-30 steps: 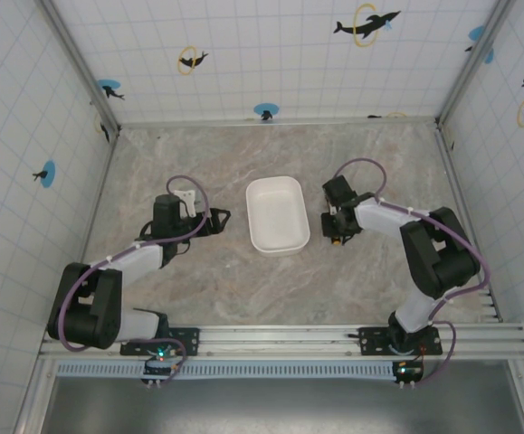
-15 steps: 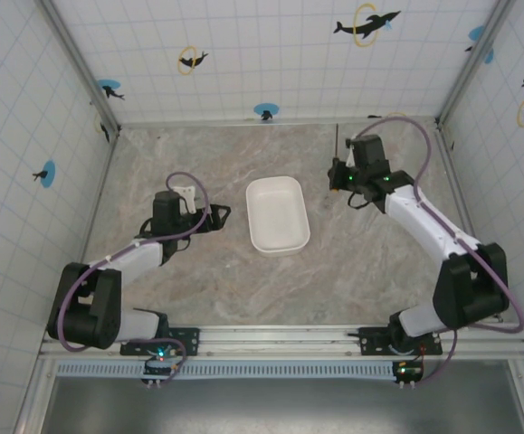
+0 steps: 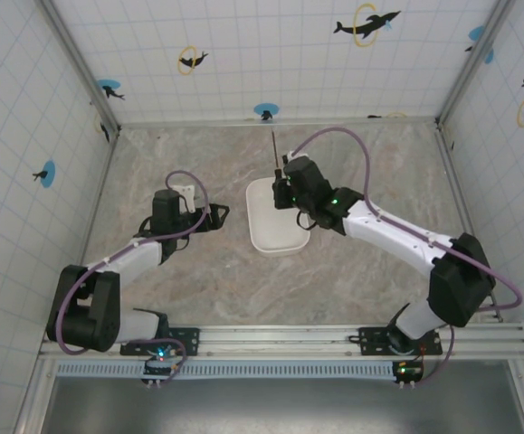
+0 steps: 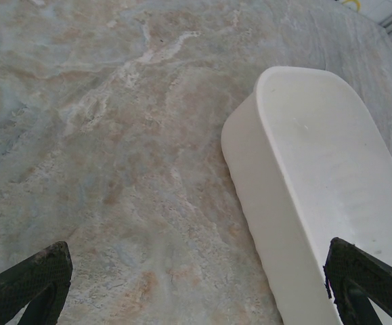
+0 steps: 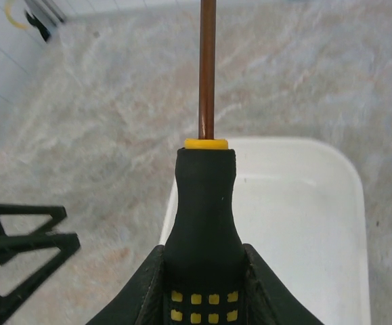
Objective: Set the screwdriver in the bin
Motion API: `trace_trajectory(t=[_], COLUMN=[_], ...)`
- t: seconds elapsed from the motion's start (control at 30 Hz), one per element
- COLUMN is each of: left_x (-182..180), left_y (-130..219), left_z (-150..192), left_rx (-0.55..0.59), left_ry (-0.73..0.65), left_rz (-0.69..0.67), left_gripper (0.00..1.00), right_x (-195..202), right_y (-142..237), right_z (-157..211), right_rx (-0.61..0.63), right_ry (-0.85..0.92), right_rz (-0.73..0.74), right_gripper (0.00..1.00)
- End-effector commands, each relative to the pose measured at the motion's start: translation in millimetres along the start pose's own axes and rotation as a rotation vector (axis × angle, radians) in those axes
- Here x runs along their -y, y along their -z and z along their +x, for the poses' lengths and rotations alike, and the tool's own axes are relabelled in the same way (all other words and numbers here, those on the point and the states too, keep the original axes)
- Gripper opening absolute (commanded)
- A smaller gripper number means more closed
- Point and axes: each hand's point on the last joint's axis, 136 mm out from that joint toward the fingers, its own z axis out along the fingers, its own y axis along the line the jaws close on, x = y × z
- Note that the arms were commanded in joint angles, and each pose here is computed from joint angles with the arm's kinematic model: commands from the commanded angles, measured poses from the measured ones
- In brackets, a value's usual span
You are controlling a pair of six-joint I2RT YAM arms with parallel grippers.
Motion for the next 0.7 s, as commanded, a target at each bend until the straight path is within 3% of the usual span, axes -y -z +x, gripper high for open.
trace_trajectory(t=[0.0, 0.17, 0.67], left_x=[4.4, 4.1, -1.7], left_y=[0.3, -0.1, -1.1], left_z=[-10.3, -10.2, -5.9], left_rx=[0.015, 0.014, 0.005], left_ry=[-0.028, -0.031, -0.042], left_rz=[-0.005, -0.006, -0.03], left_gripper=[0.98, 0.98, 0.98], right_x=[2.2, 9.3, 25.7], right_y=[-8.8, -24.2, -56.4], right_z=[21.6, 65.6, 102.7], right_rx=[-0.083, -0.259, -0.423], right_ry=[-0.075, -0.096, -0.08], right_rz=[0.038, 0.074, 0.184], right_gripper=[0.0, 0.0, 0.0])
